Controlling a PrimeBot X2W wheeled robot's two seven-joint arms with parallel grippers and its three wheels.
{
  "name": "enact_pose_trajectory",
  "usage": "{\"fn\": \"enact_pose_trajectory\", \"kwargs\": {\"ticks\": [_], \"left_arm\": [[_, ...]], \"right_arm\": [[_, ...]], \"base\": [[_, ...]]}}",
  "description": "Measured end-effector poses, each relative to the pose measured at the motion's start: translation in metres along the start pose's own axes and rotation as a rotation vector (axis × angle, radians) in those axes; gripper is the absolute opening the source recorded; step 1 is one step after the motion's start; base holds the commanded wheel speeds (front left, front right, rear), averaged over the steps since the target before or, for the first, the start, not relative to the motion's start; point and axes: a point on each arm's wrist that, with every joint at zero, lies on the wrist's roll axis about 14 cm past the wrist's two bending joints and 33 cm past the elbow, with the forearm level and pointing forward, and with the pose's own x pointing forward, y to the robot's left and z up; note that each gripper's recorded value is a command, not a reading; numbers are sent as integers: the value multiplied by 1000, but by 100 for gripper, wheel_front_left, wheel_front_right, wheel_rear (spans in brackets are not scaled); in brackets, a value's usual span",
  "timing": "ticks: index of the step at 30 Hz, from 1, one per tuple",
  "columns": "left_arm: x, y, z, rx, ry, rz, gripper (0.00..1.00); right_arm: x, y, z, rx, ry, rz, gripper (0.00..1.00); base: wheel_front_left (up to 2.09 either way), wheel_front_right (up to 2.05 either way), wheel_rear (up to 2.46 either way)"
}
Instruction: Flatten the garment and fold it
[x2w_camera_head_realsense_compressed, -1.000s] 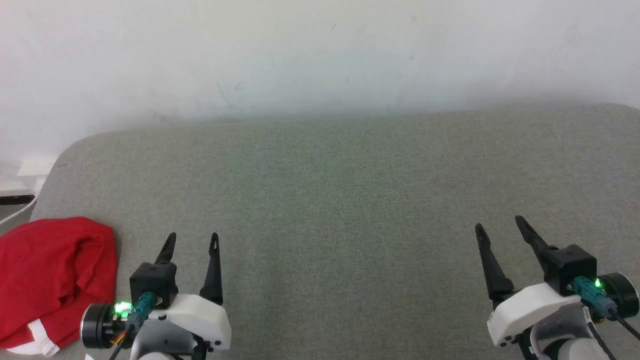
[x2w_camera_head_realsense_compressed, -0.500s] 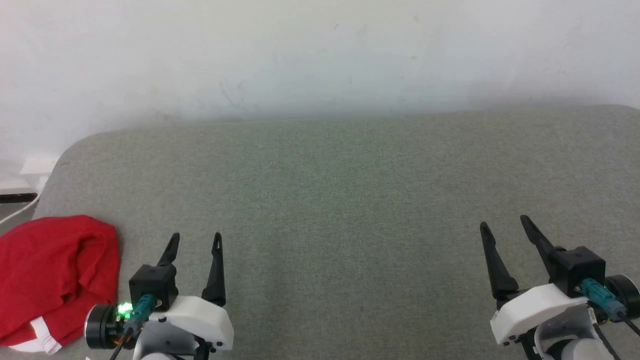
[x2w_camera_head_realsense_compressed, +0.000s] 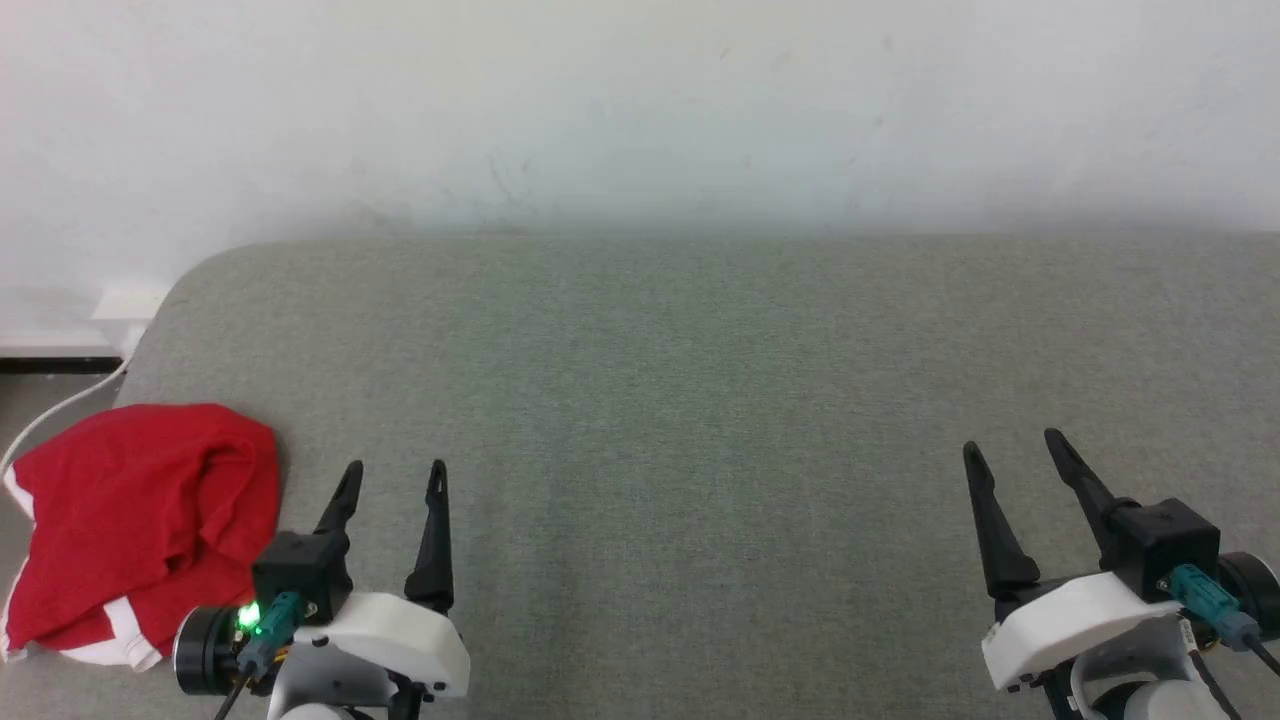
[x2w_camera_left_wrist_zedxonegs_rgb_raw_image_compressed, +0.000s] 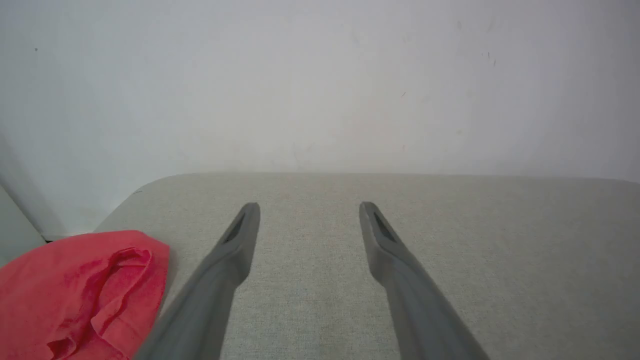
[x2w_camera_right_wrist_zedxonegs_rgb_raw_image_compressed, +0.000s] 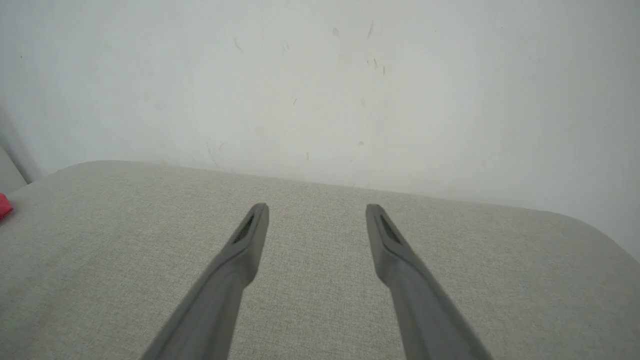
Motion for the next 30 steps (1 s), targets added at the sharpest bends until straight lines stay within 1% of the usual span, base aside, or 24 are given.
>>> {"fn": "enact_pose_trajectory", "kwargs": {"ticks": [14,30], "left_arm": [[-18,37,5,-40,-34,107,100],[-48,83,8,-67,-63,263,100]], "right_arm": [[19,40,4,13,-26,123,100],[41,92,5,28,-46,277,100]], "base": [[0,0,0],[0,0,0]]}}
